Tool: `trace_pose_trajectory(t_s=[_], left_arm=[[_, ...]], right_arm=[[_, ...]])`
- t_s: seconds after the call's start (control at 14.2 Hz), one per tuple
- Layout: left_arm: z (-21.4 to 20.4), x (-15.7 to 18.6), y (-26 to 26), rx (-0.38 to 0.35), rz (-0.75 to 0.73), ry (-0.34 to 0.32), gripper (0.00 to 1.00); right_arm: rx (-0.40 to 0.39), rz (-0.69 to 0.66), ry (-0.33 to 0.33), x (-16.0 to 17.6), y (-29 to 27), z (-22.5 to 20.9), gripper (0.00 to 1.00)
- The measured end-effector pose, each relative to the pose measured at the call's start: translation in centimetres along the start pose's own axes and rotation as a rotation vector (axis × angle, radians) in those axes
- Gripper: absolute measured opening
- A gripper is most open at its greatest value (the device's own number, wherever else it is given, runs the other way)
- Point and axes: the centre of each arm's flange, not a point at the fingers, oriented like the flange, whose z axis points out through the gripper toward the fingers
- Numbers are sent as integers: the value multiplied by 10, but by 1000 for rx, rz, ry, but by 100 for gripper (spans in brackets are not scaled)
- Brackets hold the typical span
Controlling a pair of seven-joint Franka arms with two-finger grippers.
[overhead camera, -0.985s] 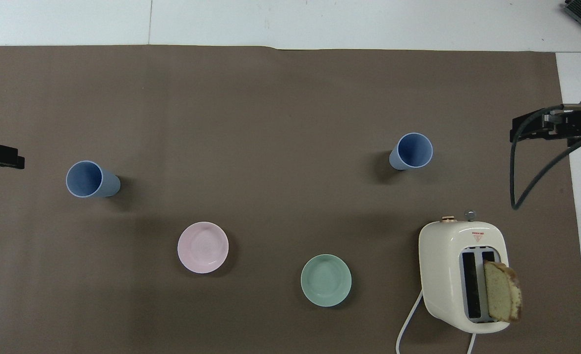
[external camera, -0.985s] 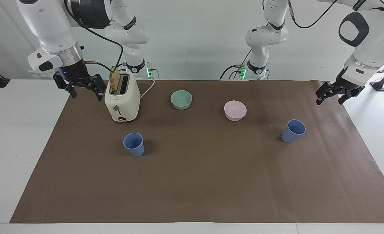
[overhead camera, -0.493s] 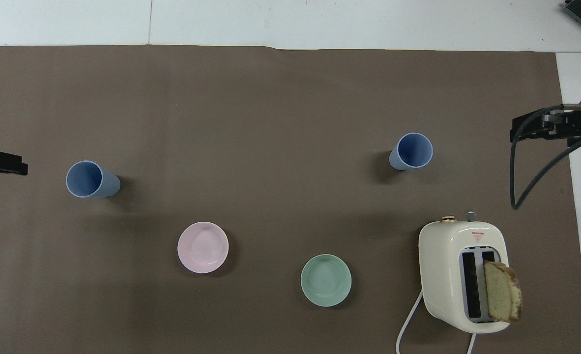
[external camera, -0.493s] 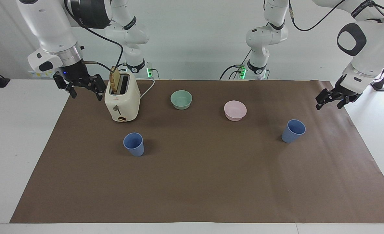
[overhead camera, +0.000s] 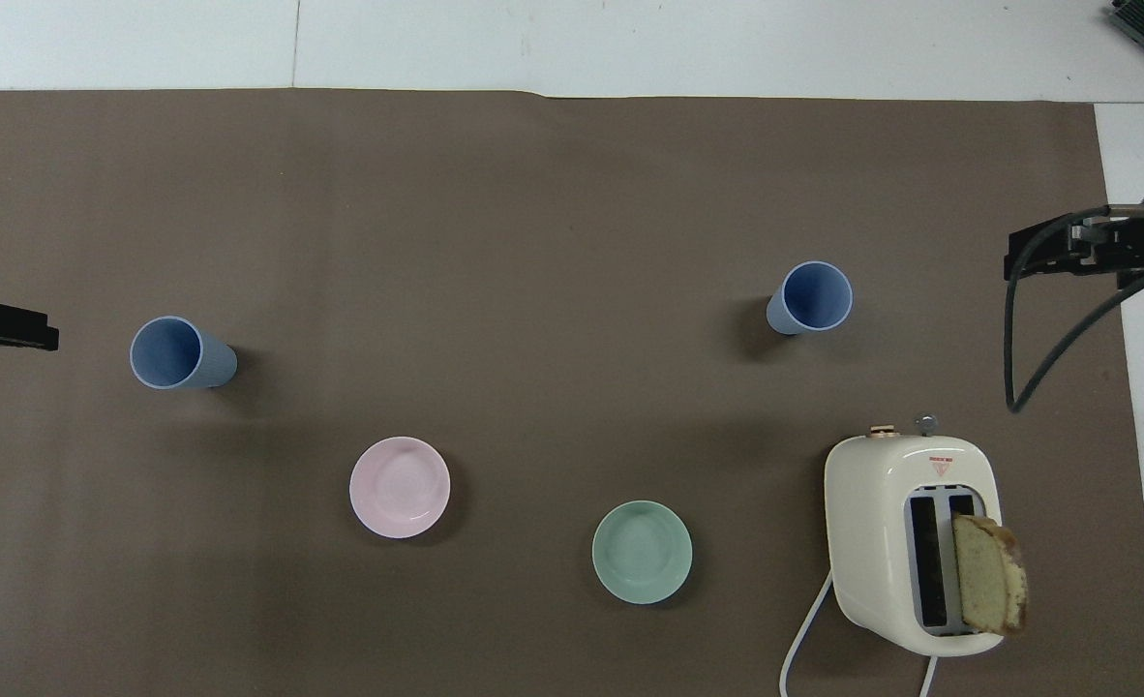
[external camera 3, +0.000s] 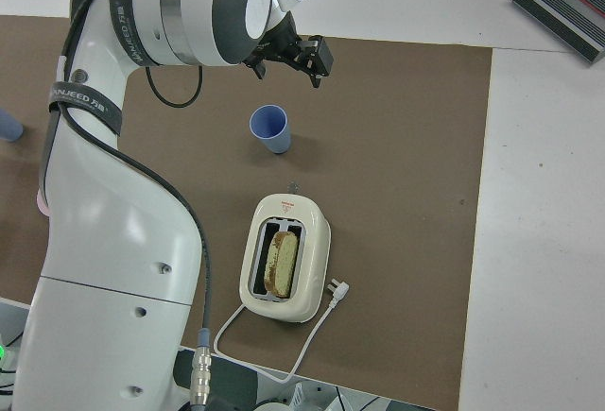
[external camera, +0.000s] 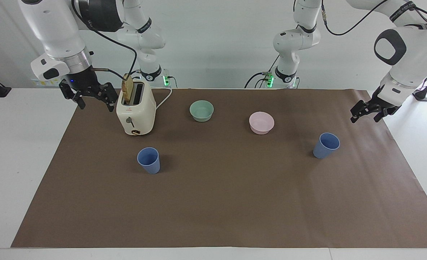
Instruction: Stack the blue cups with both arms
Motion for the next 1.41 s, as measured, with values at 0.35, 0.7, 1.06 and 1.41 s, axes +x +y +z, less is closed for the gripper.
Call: trace_pose_trajectory(t_s=[0.35,0.7,1.06,1.41], left_arm=[[15,-2,0,0,-1,-1,100],[38,-4,0,-2,-5,10,100],[86,0,2,-48,-50,20,100],[114,-2,5,-82,-99,3,100]], right_arm=[[0,0,0,0,0,0,100],[0,0,0,0,0,0,100],[0,0,0,0,0,0,100],[0,0,0,0,0,0,100]])
